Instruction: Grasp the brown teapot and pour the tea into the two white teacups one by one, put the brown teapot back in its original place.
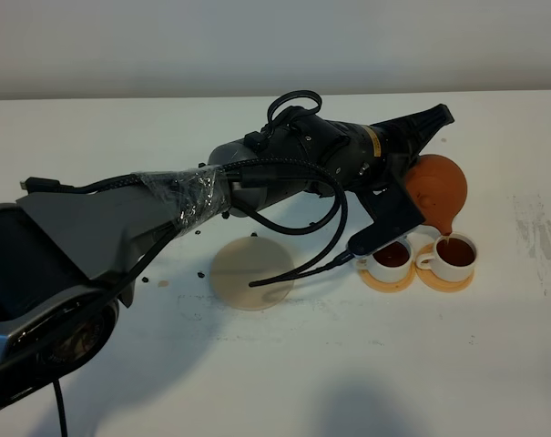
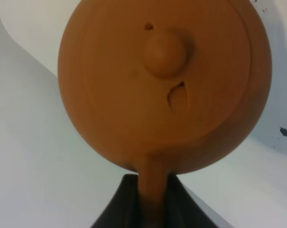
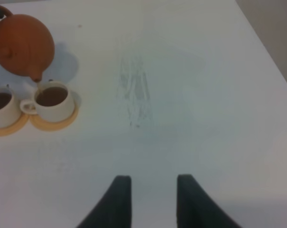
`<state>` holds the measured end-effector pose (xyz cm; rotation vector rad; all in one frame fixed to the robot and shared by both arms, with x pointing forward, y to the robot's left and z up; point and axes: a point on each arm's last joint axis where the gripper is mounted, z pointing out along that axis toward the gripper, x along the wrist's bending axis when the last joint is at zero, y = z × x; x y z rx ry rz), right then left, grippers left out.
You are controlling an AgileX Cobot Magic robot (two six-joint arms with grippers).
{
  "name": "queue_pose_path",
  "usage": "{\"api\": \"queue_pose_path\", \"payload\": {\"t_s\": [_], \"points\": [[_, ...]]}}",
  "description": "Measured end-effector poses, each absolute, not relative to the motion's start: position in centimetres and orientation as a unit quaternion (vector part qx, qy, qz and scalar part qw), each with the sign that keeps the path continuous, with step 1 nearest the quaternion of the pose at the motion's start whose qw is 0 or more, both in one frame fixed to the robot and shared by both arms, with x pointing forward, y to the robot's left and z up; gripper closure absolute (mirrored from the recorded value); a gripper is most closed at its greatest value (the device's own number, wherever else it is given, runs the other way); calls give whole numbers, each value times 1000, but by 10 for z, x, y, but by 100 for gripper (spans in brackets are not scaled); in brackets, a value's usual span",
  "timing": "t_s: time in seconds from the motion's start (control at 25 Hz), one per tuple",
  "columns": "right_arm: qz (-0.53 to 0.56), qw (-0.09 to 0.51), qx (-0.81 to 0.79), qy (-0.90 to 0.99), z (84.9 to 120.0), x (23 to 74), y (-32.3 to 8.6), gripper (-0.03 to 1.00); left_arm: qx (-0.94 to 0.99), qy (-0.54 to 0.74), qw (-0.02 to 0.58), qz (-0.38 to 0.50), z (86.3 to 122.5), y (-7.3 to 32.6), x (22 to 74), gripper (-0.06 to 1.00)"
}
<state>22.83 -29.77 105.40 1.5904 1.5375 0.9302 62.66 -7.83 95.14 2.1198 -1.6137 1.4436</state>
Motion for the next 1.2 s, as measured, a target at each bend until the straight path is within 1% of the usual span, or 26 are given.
{"api": "queue_pose_path", "payload": {"t_s": [0.2,0.44,0.68,0.96,1.2], "points": [[361,363,618,597,1054,228,-298,74,704,-524,61,475,951,-78,627,86],[361,363,618,597,1054,228,-298,74,737,-479,98,467,951,-79,626,86],[361,363,618,597,1054,228,-298,74,773,-434,121,446,953,-72,628,86],[361,363,618,597,1054,228,-298,74,822,-334,178,426,983,-57,631,86],[361,363,618,597,1054,228,-298,74,857,-251,227,389,1015,-49,621,86]]}}
